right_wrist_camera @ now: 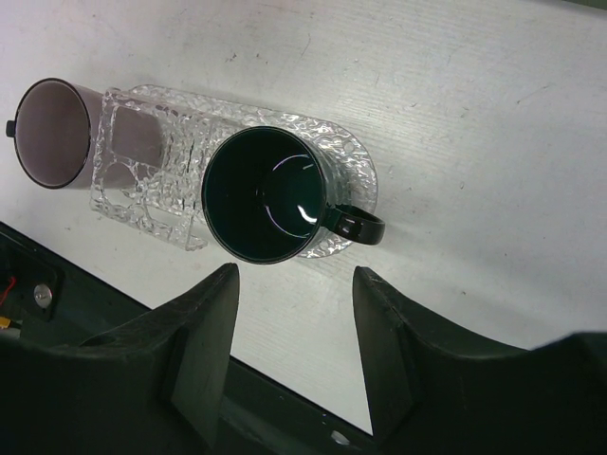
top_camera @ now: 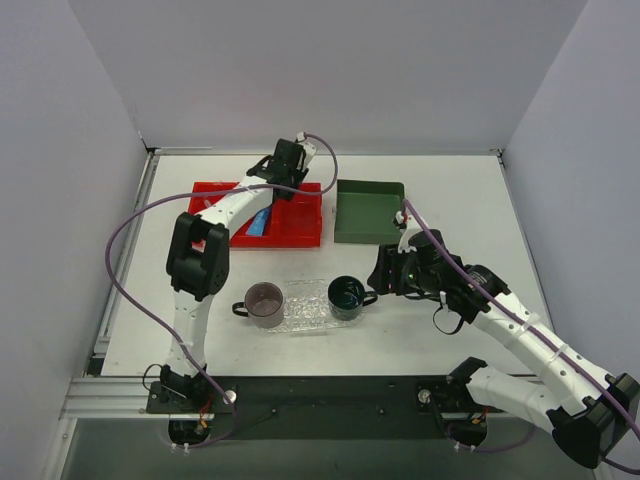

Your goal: Prepare toiletry sets of a toothbrush and toothpaste on the tray

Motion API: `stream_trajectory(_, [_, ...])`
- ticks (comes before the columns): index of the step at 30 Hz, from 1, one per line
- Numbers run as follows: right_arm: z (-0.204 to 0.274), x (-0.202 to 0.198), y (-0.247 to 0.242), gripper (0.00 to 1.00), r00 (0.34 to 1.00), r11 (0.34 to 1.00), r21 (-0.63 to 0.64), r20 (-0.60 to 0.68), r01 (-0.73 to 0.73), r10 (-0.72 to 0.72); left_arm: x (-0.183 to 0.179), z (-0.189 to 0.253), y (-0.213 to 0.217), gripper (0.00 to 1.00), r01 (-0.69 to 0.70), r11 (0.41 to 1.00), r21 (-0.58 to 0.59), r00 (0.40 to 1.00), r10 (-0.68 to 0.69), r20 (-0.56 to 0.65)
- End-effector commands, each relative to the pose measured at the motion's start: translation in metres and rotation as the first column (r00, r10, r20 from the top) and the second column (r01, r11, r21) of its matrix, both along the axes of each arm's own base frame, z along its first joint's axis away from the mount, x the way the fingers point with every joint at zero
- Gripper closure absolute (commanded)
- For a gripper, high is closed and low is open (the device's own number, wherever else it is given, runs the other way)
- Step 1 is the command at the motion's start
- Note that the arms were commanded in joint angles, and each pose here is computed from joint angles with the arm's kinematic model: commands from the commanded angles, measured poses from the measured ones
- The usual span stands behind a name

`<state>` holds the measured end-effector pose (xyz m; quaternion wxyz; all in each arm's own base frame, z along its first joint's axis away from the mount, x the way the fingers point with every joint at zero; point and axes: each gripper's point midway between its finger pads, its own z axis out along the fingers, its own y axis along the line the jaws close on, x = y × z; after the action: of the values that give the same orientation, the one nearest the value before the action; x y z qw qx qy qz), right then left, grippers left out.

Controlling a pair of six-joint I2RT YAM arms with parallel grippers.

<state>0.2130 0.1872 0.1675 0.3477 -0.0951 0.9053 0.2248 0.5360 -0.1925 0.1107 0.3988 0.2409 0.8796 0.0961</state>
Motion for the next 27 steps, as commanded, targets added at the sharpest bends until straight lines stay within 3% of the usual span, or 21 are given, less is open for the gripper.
stream_trajectory(1, [0.005, 0.001, -0.002, 0.54, 1.0, 1.0, 0.014, 0.01, 0.01, -0.01, 0.021, 0.021, 0.002, 0.53, -0.045, 0.999, 0.015, 0.994, 0.043, 0.099])
stream_trajectory(13, [0.014, -0.001, 0.0, 0.56, 1.0, 1.0, 0.021, -0.004, 0.021, -0.021, 0.019, 0.05, 0.002, 1.0, -0.088, 0.995, 0.042, 0.979, 0.079, 0.189])
stream_trajectory(27, [0.011, -0.013, -0.016, 0.56, 0.999, 0.999, 0.002, 0.011, 0.05, -0.05, -0.008, 0.119, 0.014, 1.0, -0.143, 0.99, -0.001, 0.936, 0.135, 0.324])
